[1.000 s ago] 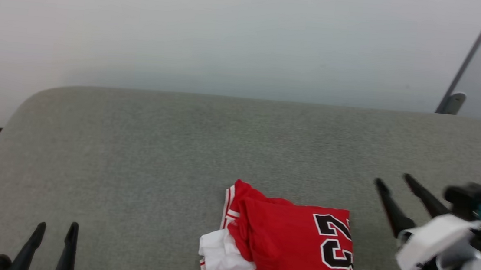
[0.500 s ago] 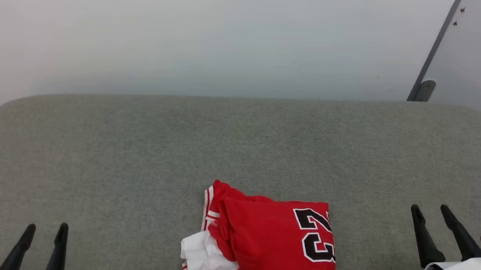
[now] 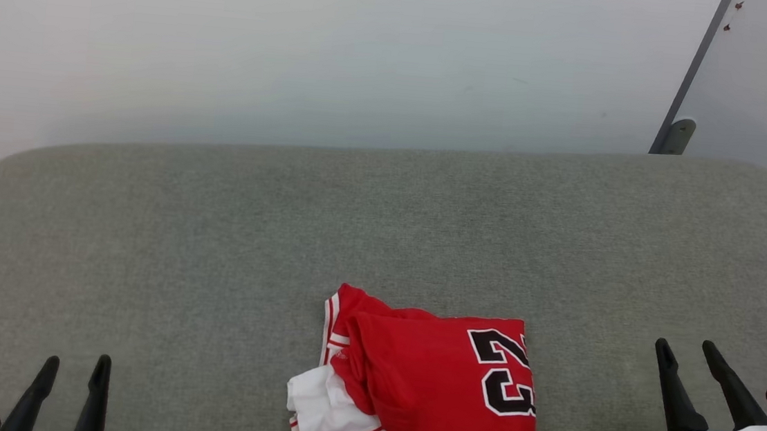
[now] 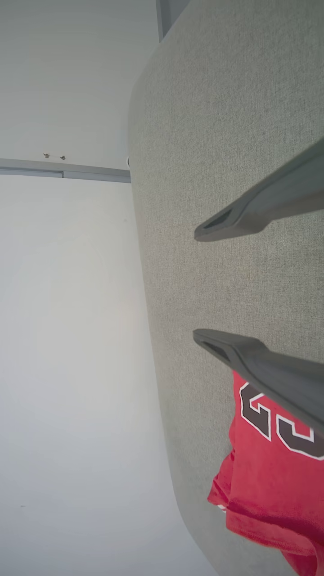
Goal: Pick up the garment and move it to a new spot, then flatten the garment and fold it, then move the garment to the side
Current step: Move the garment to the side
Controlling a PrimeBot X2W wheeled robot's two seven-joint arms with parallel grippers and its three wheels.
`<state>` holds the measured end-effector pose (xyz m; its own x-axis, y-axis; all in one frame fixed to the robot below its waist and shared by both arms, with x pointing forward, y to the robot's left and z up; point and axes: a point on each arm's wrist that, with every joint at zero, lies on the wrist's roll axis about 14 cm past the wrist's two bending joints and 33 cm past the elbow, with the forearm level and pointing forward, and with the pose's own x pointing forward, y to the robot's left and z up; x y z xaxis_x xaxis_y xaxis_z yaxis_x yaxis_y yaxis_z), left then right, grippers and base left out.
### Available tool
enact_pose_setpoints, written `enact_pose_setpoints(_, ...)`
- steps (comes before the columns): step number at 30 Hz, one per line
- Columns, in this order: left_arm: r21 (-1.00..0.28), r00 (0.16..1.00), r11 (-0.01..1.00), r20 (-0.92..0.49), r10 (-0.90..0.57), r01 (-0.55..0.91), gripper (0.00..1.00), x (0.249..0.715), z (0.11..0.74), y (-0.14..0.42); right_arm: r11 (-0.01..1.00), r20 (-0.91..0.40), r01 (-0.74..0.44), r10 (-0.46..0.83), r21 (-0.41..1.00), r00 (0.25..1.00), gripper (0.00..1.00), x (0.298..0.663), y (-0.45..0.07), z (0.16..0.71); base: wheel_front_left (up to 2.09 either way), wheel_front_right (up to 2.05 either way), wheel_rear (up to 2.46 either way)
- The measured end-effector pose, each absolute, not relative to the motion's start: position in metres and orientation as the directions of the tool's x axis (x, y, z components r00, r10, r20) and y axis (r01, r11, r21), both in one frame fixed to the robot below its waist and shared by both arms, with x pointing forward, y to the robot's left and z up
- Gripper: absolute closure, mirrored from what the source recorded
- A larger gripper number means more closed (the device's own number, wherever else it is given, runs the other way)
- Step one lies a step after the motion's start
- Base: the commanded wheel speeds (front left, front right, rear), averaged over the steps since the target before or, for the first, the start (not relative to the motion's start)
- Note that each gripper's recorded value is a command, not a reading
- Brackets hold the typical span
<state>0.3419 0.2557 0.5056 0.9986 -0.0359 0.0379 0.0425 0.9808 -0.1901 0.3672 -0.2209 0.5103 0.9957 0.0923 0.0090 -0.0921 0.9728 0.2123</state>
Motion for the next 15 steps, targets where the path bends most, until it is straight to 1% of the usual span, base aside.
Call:
enact_pose_setpoints(6,-0.200,0.999,0.980,0.035,0.001,0.006,0.00,0.338,0.505,0.268,0.965,-0.031,-0.129,0.139,0.229,0.990,0.00,0.371,-0.202,0.502,0.00,0.00,0.00)
enact_pose_setpoints(10,-0.206,0.999,0.978,0.032,0.034,-0.027,0.00,0.331,0.504,0.278,0.952,-0.092,-0.173,0.202,0.252,0.975,0.00,0.374,-0.179,0.490,0.00,0.00,0.00)
enact_pose_setpoints(15,-0.209,0.997,0.975,0.006,0.075,-0.072,0.00,0.315,0.496,0.289,0.931,-0.172,-0.255,0.305,0.262,0.937,0.00,0.381,-0.143,0.477,0.00,0.00,0.00)
